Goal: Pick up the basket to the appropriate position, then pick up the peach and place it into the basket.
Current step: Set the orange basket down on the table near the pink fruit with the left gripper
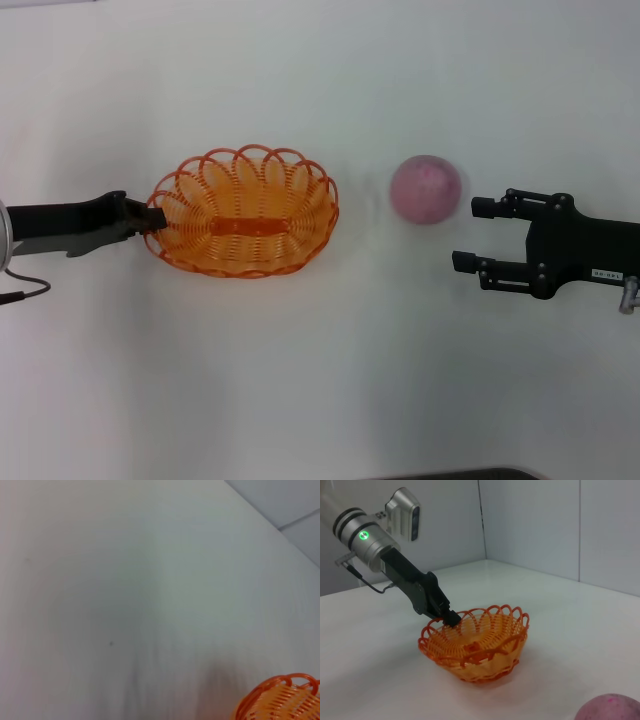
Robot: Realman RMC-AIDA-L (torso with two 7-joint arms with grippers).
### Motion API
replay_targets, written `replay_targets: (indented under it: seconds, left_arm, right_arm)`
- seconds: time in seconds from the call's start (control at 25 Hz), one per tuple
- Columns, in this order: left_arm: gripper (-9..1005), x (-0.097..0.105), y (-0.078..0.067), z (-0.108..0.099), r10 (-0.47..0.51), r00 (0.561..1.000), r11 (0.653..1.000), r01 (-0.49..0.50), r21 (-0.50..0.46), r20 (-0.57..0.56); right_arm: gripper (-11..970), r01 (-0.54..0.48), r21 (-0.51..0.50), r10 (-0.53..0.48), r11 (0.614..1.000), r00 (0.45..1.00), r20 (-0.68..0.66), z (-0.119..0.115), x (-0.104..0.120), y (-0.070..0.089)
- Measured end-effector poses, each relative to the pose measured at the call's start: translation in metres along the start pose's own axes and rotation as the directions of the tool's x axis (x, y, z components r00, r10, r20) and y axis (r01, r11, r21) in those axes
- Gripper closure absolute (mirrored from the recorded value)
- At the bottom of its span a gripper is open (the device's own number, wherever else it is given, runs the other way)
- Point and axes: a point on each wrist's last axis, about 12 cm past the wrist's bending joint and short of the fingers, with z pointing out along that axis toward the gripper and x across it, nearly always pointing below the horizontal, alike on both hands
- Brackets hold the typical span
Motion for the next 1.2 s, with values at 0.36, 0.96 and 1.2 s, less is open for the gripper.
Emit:
replay_targets:
  seconds: [0.36, 0.96, 1.2]
  left_arm:
    - [926, 0.0020, 0.0043, -0.0005, -0.013, 1.000, 1.000, 0.013, -0.014, 0.017]
    - [868, 0.0034, 0.0050, -0.0035, -0.036, 0.999, 0.999, 0.036, 0.016, 0.032]
    - [797, 0.0072, 0.0059, -0.0082, -0.039, 0.999, 0.999, 0.038, 0.037, 0.009]
  right_arm:
    - [188, 0.003, -0.002, -0.003, 1.000, 1.000, 0.000, 0.0006, -0.0008, -0.0005]
    - [187, 0.007, -0.007, -0.007, 1.000, 1.000, 0.004, 0.0037, -0.0030, -0.0013]
    - [187, 0.008, -0.006, -0.008, 1.000, 1.000, 0.006, 0.0044, -0.0038, -0.0018]
